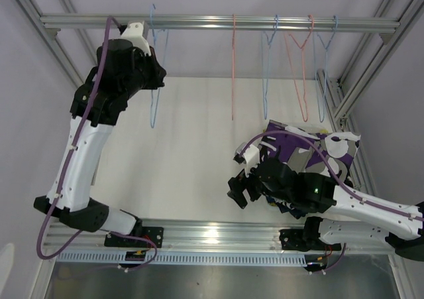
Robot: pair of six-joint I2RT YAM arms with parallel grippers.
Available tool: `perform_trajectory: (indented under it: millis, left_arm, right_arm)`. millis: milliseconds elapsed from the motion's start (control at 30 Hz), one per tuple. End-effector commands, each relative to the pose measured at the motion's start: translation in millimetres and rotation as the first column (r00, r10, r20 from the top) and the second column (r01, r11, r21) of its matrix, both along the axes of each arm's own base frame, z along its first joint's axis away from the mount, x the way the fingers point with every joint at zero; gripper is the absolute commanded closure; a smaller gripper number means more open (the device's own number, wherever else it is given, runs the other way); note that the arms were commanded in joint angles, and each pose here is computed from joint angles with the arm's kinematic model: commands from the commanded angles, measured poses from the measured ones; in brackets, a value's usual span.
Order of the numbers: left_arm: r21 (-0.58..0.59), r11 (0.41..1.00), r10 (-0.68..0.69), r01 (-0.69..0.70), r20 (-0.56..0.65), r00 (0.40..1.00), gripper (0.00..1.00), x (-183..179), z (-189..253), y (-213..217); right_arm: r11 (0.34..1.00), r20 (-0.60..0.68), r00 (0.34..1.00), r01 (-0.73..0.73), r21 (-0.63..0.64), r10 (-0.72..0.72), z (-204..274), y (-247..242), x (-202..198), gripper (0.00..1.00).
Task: Remove the trousers from the hanger
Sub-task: Place the hanger at the clothesline.
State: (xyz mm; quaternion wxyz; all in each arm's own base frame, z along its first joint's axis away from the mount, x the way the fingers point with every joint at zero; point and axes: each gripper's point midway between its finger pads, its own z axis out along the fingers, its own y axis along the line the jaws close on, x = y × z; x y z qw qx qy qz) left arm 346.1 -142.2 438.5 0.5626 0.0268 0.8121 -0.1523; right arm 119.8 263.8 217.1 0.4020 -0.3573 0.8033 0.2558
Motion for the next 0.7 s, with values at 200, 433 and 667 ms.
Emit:
perform_trajectory:
  millis: [200,433,667]
  left_arm:
    - [-0.044,0.998,-0.048,0.049,0.028,0.998,0.99,32.8,15.4,-4.7]
    - [-0.057,0.997,-0.048,0.048,0.000,0.999,0.99,49.4,3.5,-6.3]
    - [-0.047,0.998,-0.048,0.047,-0.032,0.998,0.99,59.7,-12.2,-7.9]
  right_arm:
    - [1.000,0.015,1.000,0.011,-0.017,-0.011,-4.0,2.2,3.5,0.13]
    - [1.000,0.012,1.000,0.010,-0.024,-0.009,-6.6,3.5,3.5,0.12]
    - [1.000,0.011,1.000,0.011,-0.029,-0.011,-8.3,3.8,4.1,0.12]
